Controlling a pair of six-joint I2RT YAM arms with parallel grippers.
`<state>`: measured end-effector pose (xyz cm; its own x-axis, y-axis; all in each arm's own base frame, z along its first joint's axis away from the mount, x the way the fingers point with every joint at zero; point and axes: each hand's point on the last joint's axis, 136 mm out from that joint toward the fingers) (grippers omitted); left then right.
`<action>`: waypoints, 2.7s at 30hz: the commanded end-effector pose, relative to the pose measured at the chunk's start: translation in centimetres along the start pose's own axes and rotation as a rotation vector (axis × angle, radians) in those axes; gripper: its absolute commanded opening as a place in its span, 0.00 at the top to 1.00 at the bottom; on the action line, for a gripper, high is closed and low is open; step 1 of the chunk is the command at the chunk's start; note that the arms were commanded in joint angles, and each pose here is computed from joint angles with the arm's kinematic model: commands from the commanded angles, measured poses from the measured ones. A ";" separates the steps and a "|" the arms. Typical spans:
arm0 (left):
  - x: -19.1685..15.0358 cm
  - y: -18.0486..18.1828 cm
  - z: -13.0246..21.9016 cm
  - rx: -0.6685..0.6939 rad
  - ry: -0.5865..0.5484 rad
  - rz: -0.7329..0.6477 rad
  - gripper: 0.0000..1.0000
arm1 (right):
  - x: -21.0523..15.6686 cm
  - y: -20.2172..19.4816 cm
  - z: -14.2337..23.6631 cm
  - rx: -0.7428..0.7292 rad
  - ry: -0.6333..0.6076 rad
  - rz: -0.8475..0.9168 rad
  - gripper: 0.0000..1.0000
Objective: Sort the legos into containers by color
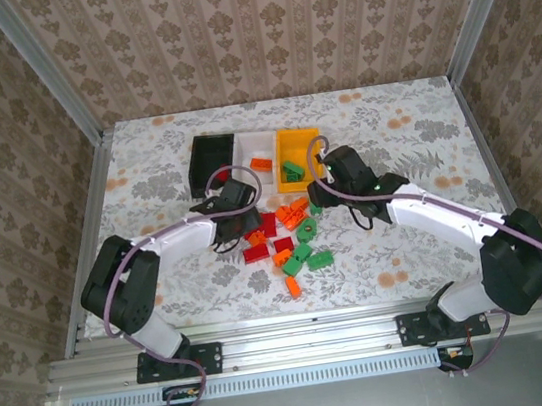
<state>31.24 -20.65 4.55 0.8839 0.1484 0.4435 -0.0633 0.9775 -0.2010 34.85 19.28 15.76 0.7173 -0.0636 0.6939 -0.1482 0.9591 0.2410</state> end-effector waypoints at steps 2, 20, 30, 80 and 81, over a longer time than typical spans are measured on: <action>-0.3 0.9 -1.1 0.064 0.017 0.005 0.41 | 0.8 0.4 0.4 0.036 -0.051 -0.026 0.46; -2.6 2.5 0.2 0.034 -0.002 -0.046 0.47 | -0.2 1.0 0.0 0.074 -0.032 -0.042 0.46; -4.3 4.2 1.7 0.029 0.001 -0.066 0.48 | -0.6 1.5 -0.2 0.080 -0.016 -0.030 0.46; 13.4 2.9 7.4 0.018 -0.165 -0.263 0.86 | -2.2 0.1 -1.9 0.060 -0.091 -0.108 0.45; 14.4 2.8 6.9 0.019 -0.159 -0.264 0.86 | -2.3 -0.2 -2.0 0.051 -0.097 -0.112 0.45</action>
<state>38.57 -15.69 17.29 0.7627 -0.0282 0.6461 0.1287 0.9857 -0.1089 33.68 20.18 12.29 0.7119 -0.1437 0.6874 -0.1435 0.9284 0.3427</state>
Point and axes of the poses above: each hand's point on the last joint's axis, 136 mm out from that joint toward the fingers, its own z axis back along the fingers, its own y axis along the line the jaws close on, x = y × z, and after that the axes turned 8 degrees about -z, right-handed
